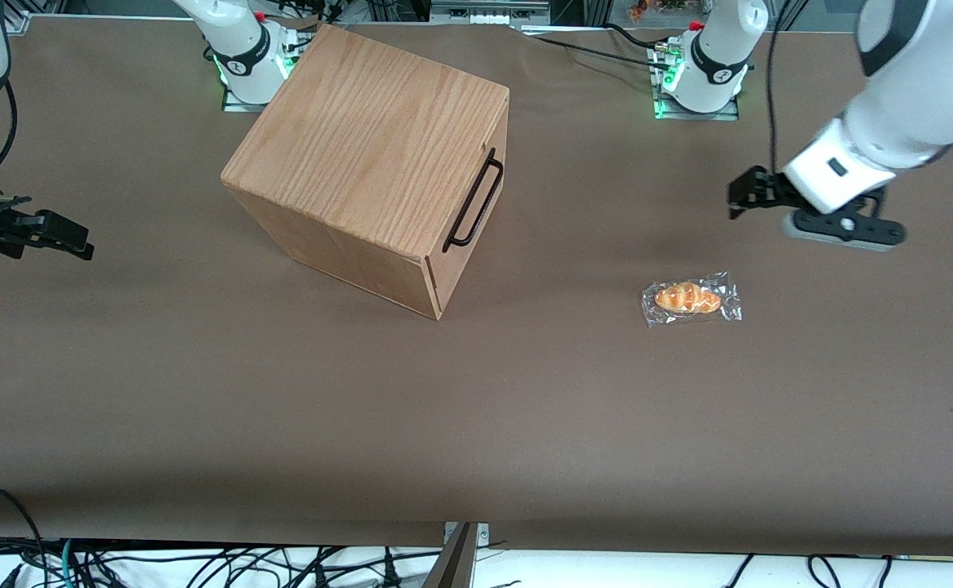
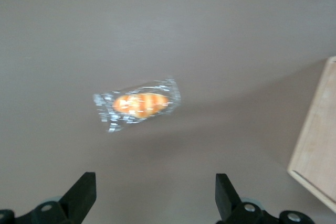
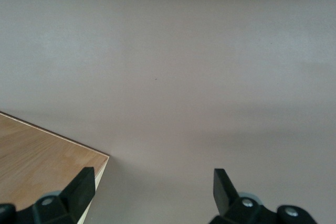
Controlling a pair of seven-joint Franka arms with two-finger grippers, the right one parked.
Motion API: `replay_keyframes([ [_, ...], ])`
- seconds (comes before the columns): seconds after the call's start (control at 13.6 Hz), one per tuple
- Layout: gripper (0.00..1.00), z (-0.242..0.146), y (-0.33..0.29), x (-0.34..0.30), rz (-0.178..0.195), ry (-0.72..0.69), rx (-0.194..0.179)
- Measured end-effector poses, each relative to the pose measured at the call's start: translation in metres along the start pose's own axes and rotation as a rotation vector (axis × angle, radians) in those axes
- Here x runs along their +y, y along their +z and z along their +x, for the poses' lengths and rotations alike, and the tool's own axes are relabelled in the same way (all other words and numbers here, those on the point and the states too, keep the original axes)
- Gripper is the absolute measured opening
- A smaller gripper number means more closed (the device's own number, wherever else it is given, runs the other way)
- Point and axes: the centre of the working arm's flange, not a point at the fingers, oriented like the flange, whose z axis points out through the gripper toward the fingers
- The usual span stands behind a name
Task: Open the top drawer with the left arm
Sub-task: 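Move the left gripper toward the black handle on the wooden drawer front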
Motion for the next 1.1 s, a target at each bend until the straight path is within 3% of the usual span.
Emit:
replay_keyframes([
  [0.22,1.0,-0.005,0.01,0.078,-0.019,-0.006,-0.019],
  [0.44,1.0,-0.013,0.024,0.144,-0.088,-0.012,-0.061],
  [0.51,1.0,-0.012,0.031,0.16,-0.117,0.001,-0.059],
  [0.81,1.0,0.001,0.058,0.208,-0.207,0.047,0.012],
  [1.1,1.0,0.004,0.081,0.238,-0.254,0.081,0.041],
])
